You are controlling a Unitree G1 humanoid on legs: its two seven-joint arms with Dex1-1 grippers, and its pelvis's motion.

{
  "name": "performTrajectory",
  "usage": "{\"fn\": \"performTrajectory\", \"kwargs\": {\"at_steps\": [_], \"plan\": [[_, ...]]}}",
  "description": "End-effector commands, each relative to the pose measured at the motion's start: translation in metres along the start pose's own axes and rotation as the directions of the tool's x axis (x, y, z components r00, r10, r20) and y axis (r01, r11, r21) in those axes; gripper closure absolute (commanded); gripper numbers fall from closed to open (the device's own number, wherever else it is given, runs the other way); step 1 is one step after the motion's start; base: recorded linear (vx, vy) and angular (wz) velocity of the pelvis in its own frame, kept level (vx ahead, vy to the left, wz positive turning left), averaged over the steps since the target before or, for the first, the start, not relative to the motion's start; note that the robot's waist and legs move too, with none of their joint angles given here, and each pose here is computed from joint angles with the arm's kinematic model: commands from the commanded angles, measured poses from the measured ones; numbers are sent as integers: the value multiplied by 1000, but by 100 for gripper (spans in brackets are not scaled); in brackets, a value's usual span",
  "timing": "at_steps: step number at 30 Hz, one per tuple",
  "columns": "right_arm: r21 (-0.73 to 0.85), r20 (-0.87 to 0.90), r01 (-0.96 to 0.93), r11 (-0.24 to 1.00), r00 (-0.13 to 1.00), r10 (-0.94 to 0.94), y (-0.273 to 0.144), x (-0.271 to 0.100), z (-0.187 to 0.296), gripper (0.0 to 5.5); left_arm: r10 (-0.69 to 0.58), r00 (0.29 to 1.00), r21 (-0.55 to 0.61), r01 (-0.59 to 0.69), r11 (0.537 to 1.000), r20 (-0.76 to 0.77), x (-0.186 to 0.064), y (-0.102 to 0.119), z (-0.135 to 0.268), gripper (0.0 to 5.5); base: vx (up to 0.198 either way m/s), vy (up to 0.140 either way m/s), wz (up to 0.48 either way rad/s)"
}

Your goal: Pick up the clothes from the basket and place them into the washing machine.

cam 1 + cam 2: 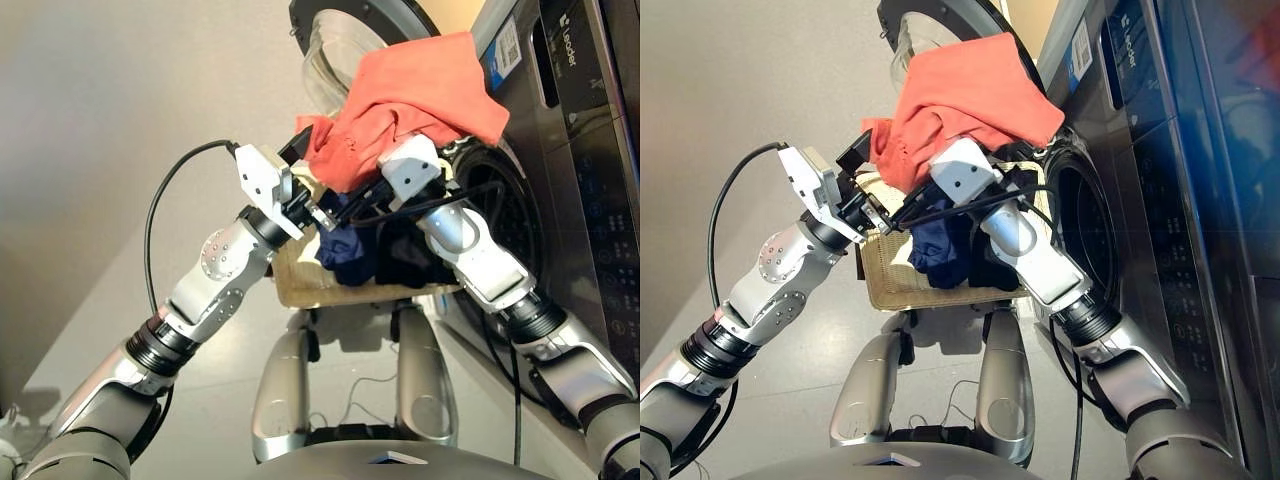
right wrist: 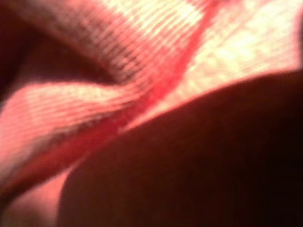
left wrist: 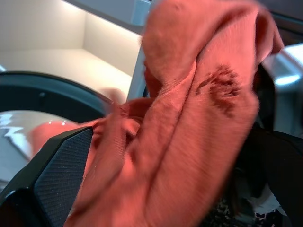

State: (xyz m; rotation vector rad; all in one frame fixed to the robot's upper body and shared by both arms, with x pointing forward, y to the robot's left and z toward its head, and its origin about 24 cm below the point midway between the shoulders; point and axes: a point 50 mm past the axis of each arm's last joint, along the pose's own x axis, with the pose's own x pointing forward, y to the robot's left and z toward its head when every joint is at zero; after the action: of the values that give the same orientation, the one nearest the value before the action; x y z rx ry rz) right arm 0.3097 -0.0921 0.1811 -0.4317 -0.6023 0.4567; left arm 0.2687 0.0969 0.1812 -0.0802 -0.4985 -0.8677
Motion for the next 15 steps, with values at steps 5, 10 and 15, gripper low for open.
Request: {"fn": "performTrajectory", "kwargs": {"at_steps": [5,10,15], "plan": [[104,44,209,972,976,-215,-9,3,-3,550,-40,989,-9,42,999,143,5,-18,14,0,0,0,0],[106,-64,278,955,960,-273,-9,-7,-29,550,62,969,-29,-57,998,239,8,-14,20,0,0,0,0],[67,-180,327,943,933,-311,-5,-23,-56,550,205,917,-49,-201,978,343,16,-14,24,0,0,0,0]]}}
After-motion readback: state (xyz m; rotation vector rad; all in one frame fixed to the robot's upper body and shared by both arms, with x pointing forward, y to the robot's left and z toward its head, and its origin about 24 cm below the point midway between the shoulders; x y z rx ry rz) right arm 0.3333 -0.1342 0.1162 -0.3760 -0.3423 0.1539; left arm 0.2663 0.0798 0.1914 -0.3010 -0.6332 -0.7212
